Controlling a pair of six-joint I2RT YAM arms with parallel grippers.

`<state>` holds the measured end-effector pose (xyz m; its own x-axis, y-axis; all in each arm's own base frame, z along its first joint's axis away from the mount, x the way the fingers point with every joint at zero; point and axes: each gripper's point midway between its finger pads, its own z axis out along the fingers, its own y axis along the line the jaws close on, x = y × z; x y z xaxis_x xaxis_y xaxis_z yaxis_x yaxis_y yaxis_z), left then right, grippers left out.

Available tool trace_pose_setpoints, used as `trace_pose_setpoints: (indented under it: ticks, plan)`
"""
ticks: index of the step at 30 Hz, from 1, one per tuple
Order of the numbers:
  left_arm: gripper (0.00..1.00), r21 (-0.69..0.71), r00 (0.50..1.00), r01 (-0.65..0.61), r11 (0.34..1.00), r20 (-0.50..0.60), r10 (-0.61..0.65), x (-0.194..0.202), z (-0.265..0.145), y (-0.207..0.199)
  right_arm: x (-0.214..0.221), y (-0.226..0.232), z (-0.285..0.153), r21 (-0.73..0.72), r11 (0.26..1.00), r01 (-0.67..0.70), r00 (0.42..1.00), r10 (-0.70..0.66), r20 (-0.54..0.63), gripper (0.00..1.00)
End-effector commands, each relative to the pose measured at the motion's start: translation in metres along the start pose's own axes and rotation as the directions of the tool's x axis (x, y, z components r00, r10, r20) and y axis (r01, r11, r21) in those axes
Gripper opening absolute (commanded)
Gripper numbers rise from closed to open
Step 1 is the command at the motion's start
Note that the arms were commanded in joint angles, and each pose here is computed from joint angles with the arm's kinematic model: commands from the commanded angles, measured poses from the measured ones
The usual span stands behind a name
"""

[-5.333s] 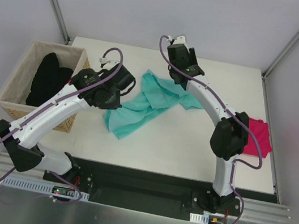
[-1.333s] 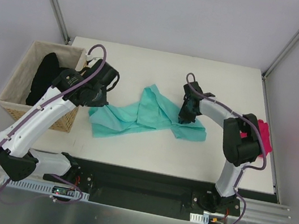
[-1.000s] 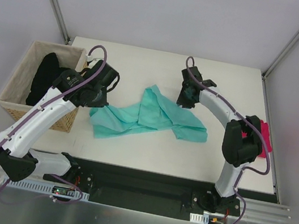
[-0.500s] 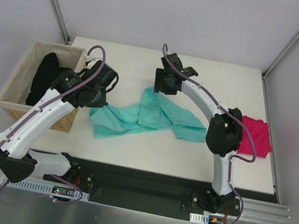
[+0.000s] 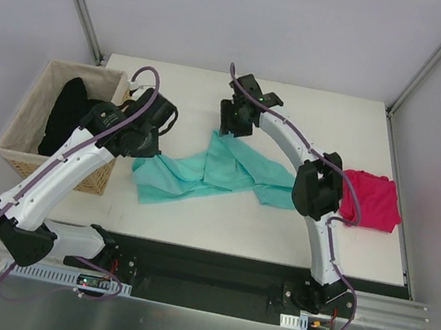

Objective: Fold and stack the t-shirts
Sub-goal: Flatten out the tshirt

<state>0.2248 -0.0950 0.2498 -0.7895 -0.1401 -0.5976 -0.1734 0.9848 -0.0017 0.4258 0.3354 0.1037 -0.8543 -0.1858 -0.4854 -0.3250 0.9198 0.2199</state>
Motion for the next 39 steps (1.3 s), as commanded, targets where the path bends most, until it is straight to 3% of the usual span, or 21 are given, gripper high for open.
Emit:
trace_pose_setpoints:
  ticks: [1,21,39]
  plan:
    - [0.0,-0.026,0.999,-0.004,1.0,0.033,0.005,-0.013,0.001,0.002,-0.019,0.003,-0.027,-0.007,0.999,0.032,0.998,-0.031,0.052,0.54]
    - [0.0,0.008,0.999,0.025,1.0,0.039,-0.025,-0.009,0.004,-0.002,-0.024,0.032,-0.058,-0.049,0.994,0.099,0.992,-0.095,0.081,0.54]
    - [0.0,0.006,0.998,0.056,0.998,0.034,-0.056,-0.002,0.004,0.001,0.001,0.054,-0.043,-0.088,0.986,0.143,0.99,-0.142,0.018,0.54]
